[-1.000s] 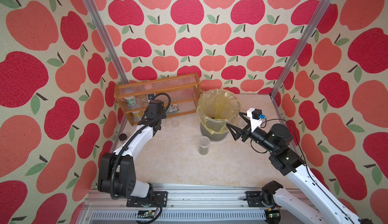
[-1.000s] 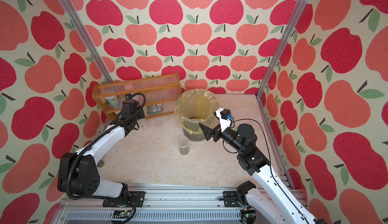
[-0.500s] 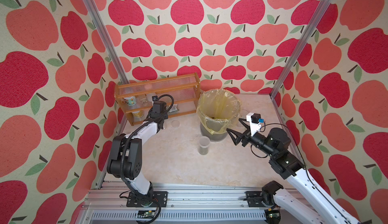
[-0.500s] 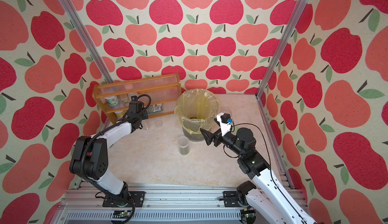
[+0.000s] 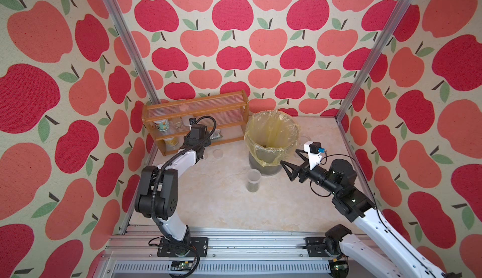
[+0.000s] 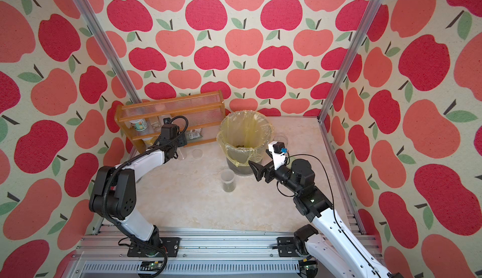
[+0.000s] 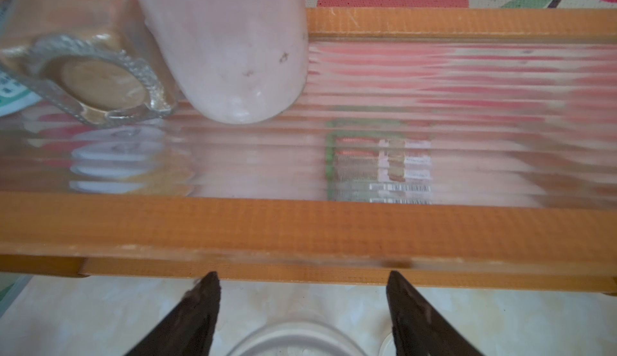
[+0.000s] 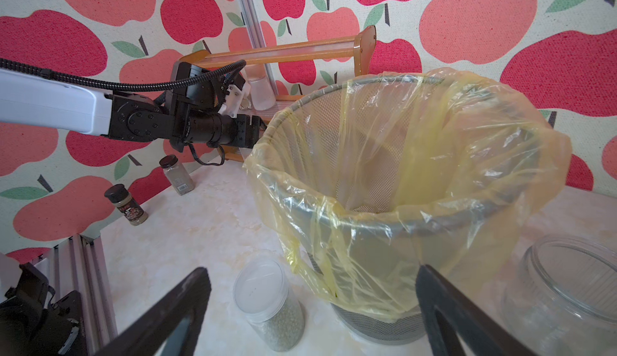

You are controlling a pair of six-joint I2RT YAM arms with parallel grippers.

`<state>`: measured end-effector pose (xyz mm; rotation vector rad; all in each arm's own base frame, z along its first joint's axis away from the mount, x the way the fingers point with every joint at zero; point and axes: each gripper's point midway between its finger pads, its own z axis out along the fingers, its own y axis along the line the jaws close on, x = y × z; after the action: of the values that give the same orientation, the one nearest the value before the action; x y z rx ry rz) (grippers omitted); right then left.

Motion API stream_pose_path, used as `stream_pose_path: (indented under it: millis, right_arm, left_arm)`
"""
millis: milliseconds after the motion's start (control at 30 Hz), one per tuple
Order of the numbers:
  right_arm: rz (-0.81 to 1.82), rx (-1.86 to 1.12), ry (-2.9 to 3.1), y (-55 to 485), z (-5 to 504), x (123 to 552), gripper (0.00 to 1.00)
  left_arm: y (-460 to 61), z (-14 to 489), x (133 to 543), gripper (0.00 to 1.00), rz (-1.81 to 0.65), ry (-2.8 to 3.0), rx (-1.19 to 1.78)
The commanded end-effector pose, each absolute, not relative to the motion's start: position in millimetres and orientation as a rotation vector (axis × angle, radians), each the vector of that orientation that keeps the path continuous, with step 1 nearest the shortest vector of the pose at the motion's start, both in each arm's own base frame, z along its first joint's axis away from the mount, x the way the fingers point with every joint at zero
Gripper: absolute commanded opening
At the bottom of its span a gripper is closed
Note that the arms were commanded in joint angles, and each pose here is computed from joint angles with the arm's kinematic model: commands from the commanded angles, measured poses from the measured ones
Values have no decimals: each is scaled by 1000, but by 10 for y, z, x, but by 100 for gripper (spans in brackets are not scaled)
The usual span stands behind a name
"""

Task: Empty moldy mung beans from jars
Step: Place the jar at the center of the board.

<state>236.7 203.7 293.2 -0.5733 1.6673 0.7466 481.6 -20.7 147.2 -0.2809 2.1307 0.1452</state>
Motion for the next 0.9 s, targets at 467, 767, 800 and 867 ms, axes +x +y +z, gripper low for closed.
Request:
stream_pose_path:
  millis: [467, 767, 800, 867]
  right_arm:
    - [711, -529, 1693, 1936, 2805, 2374, 99]
    - [665, -510, 1719, 1894, 2748, 2449, 99]
    - [646, -495, 1730, 1864, 2727, 2473, 99]
    - [619, -481, 1742, 1820, 2681, 2496, 99]
  left_arm:
    - [-132, 1757, 4481, 100, 133, 2198, -371]
    - [-446, 1973, 4205, 100, -84, 2272, -243]
    - [-516, 1991, 4148, 100, -117, 2297, -212]
    - [-606, 2079, 4033, 100, -164, 2325, -174]
